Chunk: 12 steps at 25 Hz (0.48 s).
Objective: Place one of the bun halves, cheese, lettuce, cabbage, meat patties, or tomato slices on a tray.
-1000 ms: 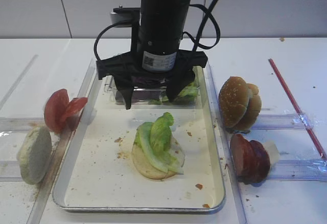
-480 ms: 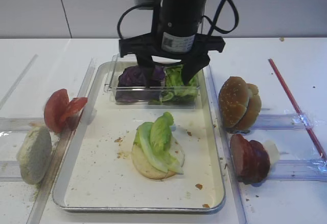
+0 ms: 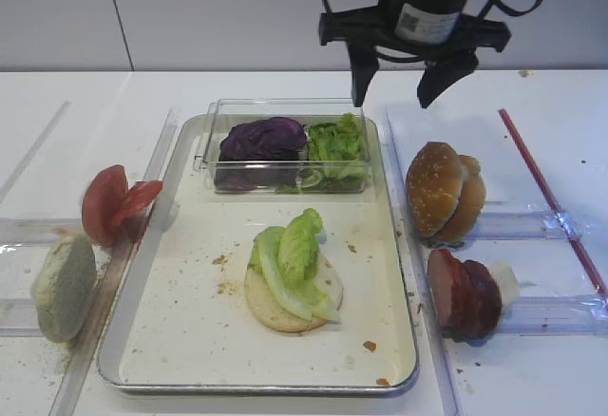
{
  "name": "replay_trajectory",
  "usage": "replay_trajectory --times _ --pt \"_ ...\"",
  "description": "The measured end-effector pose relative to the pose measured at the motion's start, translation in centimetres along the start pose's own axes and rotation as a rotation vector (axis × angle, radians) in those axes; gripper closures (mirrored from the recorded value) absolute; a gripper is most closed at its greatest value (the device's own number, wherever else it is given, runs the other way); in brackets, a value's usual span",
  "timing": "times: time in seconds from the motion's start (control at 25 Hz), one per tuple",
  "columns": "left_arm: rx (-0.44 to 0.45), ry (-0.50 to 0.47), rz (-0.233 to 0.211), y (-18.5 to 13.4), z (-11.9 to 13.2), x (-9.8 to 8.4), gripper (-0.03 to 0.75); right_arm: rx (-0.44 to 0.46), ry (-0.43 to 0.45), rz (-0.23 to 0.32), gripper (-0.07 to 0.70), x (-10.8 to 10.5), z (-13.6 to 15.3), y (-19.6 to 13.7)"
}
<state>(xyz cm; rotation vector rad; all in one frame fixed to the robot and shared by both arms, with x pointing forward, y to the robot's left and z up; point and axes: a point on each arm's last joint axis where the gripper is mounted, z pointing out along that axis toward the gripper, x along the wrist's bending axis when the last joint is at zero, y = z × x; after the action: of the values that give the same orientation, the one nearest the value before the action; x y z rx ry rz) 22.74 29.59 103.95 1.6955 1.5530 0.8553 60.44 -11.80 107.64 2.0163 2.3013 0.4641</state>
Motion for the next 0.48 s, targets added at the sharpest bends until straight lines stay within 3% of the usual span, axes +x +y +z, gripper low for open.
replay_trajectory --times 0.48 --pt "0.000 0.000 0.000 0.0 0.0 0.0 0.351 -0.086 -0.055 0.125 0.120 -9.3 -3.4 1.7"
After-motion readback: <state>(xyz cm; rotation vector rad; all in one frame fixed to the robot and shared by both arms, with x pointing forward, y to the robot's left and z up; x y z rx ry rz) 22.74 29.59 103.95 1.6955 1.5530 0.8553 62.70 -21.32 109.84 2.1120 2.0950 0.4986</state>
